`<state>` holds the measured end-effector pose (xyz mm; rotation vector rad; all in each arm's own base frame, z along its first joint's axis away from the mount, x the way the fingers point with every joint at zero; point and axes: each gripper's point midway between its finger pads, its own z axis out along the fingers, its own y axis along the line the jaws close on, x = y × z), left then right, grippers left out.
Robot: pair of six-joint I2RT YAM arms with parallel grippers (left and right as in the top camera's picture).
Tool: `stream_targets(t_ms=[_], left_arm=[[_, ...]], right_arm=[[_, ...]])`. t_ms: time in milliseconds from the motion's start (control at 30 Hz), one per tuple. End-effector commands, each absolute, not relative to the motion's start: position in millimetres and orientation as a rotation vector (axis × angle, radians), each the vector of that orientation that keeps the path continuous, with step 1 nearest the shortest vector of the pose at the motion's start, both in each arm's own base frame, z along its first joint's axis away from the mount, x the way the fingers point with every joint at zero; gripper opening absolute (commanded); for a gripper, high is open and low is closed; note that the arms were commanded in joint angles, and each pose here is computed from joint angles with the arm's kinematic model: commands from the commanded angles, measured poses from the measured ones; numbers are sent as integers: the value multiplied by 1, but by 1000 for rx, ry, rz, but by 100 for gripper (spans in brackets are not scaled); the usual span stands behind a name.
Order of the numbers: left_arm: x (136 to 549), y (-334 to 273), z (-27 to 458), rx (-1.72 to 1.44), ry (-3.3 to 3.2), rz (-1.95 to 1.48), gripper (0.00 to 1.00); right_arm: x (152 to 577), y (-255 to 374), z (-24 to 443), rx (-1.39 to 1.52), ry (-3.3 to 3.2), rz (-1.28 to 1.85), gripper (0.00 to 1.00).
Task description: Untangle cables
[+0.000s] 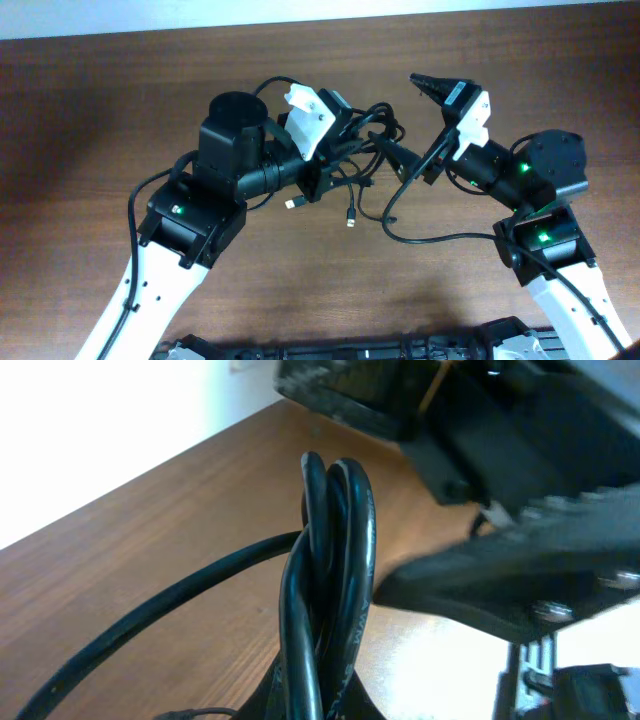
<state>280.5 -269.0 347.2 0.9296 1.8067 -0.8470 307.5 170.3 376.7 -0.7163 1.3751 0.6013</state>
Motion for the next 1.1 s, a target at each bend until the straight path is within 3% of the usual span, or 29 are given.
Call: stream_targets(t_ms=[0,433,633,1067], left_arm=[[262,-274,367,1003,1714,-917,0],[260,-274,361,1028,1723,-910,0],[237,-282,367,1172,1607,-997,0],[263,-272,359,1022,1732,-879,0]], right_arm=[[313,161,384,-695,1349,501,96],[321,152,389,-861,1201,155,97],[320,152,392,-871,1179,134,97],[334,129,405,-745,1196,5,97]])
